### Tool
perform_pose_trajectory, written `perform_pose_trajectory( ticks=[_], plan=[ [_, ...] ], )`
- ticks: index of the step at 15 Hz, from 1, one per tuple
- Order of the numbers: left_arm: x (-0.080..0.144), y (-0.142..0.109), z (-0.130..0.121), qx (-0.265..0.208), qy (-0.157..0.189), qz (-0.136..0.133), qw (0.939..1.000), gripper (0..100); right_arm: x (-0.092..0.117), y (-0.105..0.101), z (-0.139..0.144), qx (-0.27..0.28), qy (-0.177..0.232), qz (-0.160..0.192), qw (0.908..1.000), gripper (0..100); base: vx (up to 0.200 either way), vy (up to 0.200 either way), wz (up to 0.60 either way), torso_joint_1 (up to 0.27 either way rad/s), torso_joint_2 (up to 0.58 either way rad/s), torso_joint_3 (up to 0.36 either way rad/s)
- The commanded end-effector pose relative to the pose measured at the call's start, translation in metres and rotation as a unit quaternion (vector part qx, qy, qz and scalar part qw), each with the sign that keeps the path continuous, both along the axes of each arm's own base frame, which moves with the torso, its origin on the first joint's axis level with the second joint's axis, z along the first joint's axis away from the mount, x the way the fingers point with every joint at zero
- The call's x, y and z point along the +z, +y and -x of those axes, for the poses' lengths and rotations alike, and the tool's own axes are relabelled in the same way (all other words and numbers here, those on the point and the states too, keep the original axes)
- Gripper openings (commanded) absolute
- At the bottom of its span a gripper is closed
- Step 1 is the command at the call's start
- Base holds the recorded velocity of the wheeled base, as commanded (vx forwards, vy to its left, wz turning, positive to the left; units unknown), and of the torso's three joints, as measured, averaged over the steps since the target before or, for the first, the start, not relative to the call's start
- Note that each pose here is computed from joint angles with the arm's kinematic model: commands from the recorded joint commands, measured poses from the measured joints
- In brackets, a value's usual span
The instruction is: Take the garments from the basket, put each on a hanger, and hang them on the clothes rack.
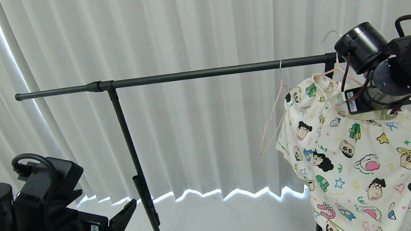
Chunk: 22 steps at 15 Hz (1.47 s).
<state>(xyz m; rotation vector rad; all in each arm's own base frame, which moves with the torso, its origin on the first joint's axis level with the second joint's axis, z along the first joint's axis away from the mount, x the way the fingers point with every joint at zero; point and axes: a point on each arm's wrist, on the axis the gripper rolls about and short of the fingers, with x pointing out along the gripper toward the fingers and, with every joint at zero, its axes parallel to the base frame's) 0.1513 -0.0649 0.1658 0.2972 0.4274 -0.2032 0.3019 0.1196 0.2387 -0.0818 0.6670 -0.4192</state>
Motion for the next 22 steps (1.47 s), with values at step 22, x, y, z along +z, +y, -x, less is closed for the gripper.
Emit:
perform_pose_trajectory(
  ticks=[22],
  plan=[
    [0.001, -0.005, 0.002, -0.014, -0.002, 0.001, 0.9999, 100, -0.047, -0.009, -0.034, -0.049, 0.054, 0.05, 0.9961, 0, 0.027, 0.0, 0.0, 0.001, 0.0, 0.0]
  ],
)
